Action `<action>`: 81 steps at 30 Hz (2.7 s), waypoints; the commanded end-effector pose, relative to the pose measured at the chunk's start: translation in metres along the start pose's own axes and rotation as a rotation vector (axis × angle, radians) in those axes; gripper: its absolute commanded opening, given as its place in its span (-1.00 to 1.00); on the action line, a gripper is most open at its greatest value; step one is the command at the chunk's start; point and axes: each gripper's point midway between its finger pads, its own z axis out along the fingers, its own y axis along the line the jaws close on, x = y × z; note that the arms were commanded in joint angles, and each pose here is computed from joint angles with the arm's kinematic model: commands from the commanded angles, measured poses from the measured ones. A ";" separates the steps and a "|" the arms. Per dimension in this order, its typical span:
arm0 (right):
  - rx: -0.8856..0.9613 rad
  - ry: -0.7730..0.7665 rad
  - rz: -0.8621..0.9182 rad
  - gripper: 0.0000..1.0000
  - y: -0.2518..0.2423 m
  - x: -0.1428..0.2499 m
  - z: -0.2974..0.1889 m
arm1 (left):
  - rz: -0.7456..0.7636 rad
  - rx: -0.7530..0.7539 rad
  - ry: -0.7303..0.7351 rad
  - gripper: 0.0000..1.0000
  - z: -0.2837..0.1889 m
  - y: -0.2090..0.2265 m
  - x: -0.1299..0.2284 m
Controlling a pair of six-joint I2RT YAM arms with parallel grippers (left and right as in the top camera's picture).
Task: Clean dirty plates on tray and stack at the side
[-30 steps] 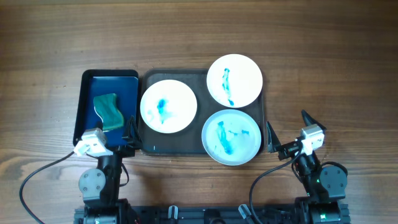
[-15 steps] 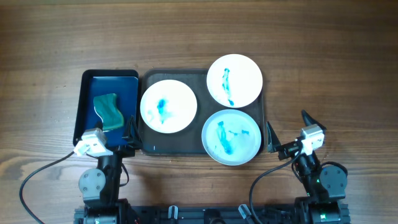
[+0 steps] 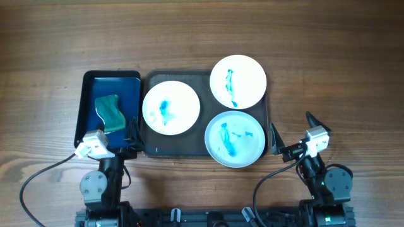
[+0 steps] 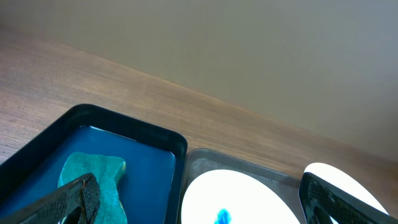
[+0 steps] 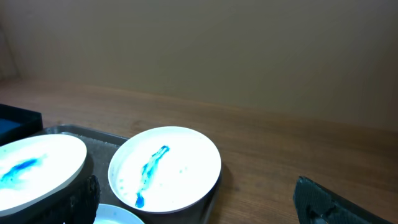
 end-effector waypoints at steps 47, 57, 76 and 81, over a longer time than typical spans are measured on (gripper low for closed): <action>-0.313 0.726 0.295 1.00 0.025 -0.104 0.082 | -0.059 -0.125 0.793 1.00 0.054 -0.053 -0.075; -0.308 1.036 0.579 0.42 0.122 -0.017 0.155 | -0.065 -0.265 0.920 1.00 0.082 -0.016 -0.038; -0.191 1.188 0.487 0.09 0.184 0.087 0.183 | -0.054 -0.303 0.946 1.00 0.076 -0.010 -0.034; -0.132 1.251 0.507 -0.17 0.187 0.126 0.183 | -0.054 -0.304 0.947 1.00 0.076 -0.010 -0.034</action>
